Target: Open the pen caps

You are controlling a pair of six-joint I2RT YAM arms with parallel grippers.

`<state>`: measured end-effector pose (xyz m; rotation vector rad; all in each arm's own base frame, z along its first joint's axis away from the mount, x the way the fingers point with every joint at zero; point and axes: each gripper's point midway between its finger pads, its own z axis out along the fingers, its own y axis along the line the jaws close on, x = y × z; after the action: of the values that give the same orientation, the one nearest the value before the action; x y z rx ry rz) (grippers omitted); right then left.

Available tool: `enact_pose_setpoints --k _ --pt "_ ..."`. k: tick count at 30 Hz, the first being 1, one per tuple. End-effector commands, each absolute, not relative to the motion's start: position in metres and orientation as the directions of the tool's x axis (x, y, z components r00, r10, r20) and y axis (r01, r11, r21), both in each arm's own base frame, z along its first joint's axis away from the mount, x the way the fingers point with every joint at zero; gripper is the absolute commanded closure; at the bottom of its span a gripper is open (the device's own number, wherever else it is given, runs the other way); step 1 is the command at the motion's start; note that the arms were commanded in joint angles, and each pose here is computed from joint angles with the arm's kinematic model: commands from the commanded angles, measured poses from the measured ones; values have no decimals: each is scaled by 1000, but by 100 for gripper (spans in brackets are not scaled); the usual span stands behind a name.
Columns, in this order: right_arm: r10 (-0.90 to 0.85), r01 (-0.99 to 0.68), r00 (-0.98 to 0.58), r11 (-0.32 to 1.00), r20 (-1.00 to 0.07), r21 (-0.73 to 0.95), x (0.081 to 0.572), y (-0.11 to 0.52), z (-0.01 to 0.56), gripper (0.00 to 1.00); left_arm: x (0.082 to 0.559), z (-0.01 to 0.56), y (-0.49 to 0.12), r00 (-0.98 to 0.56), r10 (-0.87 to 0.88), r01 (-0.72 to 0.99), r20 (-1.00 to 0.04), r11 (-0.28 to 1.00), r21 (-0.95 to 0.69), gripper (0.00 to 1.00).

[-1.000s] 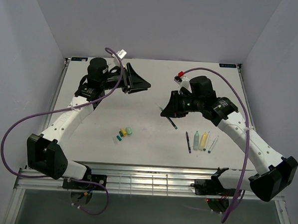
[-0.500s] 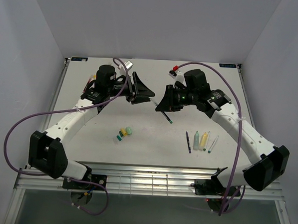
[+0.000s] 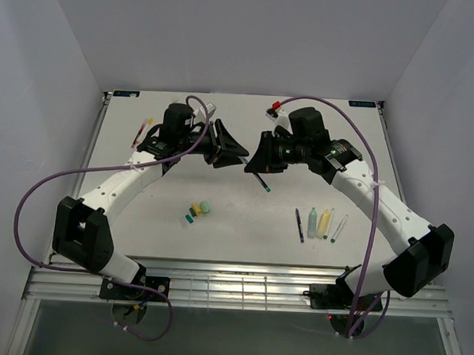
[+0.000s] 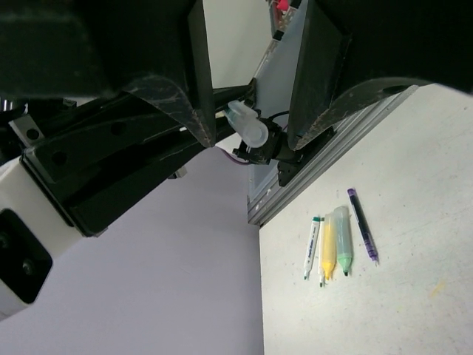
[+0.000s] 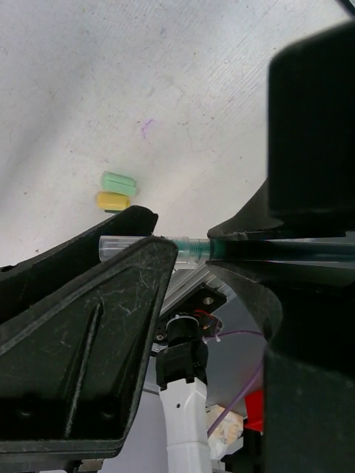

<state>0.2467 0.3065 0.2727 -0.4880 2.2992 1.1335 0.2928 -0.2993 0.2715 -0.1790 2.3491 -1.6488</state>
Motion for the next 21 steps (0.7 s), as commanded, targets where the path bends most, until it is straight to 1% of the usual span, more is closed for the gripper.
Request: enact_pose_setpoints --k 1,2,5,9,11,13,16,18,19,21 --pt "-59 -563 -759 560 -648 609 257 314 289 92 300 285 -304 -954 -278 13 -113 335 -942 48" --pt "-60 -561 -760 563 -648 607 259 315 287 92 302 282 -305 -955 -287 -19 -81 331 -943 50" --pt "-70 -567 -755 568 -652 596 263 317 283 92 305 286 -308 -953 -296 -41 -59 321 -946 52" --pt "-73 -577 -742 575 -667 579 268 319 281 92 306 284 -312 -951 -309 -118 17 313 -942 57" --pt "-82 -580 -738 585 -670 567 271 321 277 92 306 284 -313 -950 -310 -129 28 312 -941 60" --pt "-90 -583 -735 590 -672 559 272 322 276 92 305 283 -315 -952 -305 -137 37 315 -939 69" --pt "-114 -588 -730 606 -674 535 273 323 270 92 303 282 -316 -953 -296 -156 59 315 -936 88" --pt "-133 -592 -726 620 -674 515 272 321 265 92 303 282 -316 -955 -290 -160 63 324 -932 96" --pt "-141 -595 -725 621 -674 510 271 321 264 92 303 279 -316 -958 -283 -147 48 338 -930 100" --pt "-166 -598 -725 634 -668 491 269 317 259 92 307 275 -315 -958 -282 -155 47 373 -915 100"
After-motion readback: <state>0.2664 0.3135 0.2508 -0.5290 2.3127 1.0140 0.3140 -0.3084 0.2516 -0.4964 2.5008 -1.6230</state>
